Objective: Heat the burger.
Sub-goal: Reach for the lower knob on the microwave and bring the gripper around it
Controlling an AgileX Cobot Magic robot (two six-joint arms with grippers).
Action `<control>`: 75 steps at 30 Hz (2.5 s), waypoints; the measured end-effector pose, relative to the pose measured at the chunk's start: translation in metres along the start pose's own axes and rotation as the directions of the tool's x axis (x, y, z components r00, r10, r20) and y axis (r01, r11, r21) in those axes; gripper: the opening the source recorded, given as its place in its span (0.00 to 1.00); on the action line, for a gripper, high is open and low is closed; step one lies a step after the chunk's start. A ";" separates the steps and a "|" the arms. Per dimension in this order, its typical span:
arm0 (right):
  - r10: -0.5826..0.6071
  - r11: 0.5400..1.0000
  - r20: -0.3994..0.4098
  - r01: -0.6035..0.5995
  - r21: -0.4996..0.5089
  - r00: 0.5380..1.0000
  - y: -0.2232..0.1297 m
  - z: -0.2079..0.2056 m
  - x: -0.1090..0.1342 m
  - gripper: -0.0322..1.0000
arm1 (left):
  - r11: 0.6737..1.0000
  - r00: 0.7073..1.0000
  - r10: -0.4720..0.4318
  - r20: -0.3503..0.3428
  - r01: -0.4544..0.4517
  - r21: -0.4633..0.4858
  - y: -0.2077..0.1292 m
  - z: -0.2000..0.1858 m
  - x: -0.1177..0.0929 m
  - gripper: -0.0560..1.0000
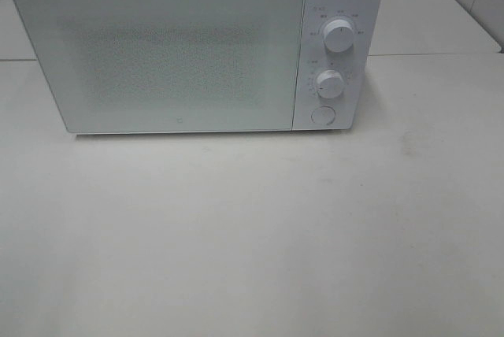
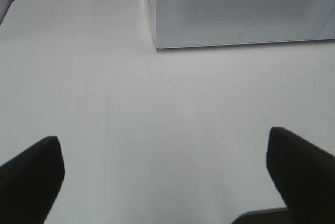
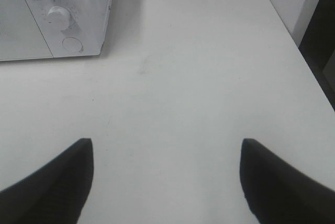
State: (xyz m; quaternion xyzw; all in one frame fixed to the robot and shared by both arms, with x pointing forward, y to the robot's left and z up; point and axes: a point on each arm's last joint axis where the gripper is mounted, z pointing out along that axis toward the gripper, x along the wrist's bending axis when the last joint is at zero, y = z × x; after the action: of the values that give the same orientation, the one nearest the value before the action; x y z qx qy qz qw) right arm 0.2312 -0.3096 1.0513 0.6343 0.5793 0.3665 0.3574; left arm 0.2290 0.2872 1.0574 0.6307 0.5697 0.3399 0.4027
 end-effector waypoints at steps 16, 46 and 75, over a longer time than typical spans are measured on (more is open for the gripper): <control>-0.019 0.999 -0.018 0.018 -0.030 1.000 0.044 0.024 0.009 0.76 | 1.000 1.000 0.000 0.000 0.000 0.000 0.000 0.000 0.000 0.99; -0.059 0.998 -0.065 0.061 0.026 0.996 0.089 0.138 0.033 0.76 | 1.000 1.000 0.000 0.000 0.000 0.000 0.000 0.000 0.000 0.99; -0.091 0.991 -0.154 0.075 -0.108 0.984 0.056 0.221 0.049 0.76 | 1.000 1.000 0.000 0.000 0.000 0.000 0.000 0.000 0.000 0.99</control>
State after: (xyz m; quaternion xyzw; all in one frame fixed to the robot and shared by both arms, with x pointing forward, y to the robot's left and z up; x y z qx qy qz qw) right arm 0.4550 -0.2718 0.9977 0.5593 0.6124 0.4295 0.3572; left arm 0.2290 0.2872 1.0574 0.6307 0.5697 0.3399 0.4027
